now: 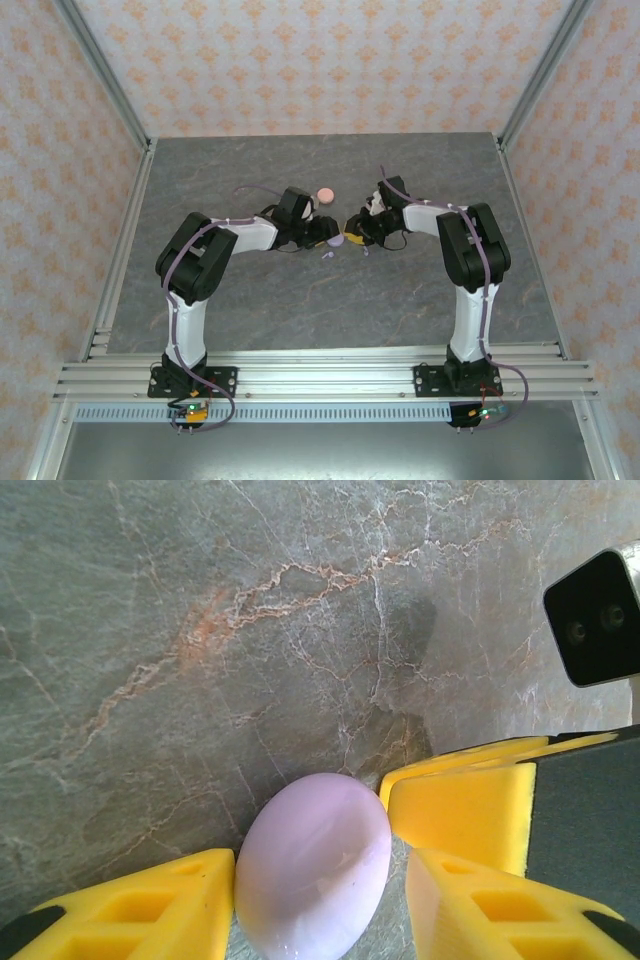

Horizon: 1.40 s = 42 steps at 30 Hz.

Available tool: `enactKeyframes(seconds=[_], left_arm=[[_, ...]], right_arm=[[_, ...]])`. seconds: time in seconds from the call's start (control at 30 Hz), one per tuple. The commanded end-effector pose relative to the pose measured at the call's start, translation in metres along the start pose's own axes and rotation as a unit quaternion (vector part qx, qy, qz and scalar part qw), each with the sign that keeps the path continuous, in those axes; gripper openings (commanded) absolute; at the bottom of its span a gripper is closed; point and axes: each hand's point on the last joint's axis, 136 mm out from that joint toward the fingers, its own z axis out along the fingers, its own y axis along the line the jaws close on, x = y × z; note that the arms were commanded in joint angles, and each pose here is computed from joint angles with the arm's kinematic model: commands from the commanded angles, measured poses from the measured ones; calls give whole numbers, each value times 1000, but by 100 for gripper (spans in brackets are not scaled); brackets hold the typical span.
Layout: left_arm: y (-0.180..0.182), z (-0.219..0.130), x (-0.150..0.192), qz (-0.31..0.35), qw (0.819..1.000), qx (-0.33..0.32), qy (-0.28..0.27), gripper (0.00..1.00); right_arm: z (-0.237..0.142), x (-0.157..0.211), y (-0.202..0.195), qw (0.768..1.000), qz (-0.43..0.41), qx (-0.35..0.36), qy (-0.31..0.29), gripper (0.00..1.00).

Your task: Insert the wireless bluetooth earbuds into the charging case

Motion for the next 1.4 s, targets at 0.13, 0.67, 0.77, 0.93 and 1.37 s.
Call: enactKeyframes(seconds=[0.13, 0.67, 0.77, 0.93, 1.37], left_arm=[[10, 21, 21, -11, 999, -9, 30, 48], [24, 6, 18, 3, 998, -63, 15, 51], [23, 9, 19, 0, 998, -55, 19, 50], [24, 11, 20, -2, 998, -54, 20, 50], [20, 14, 21, -4, 999, -39, 25, 47]], right_arm=[[4, 3, -7, 1000, 5, 15, 4, 26], [-17, -4, -5, 999, 11, 12, -46, 19], [-19, -3, 1, 999, 8, -4, -41, 18], [-18, 1, 11, 999, -1, -36, -31, 18], [5, 4, -2, 1000, 17, 3, -8, 13]])
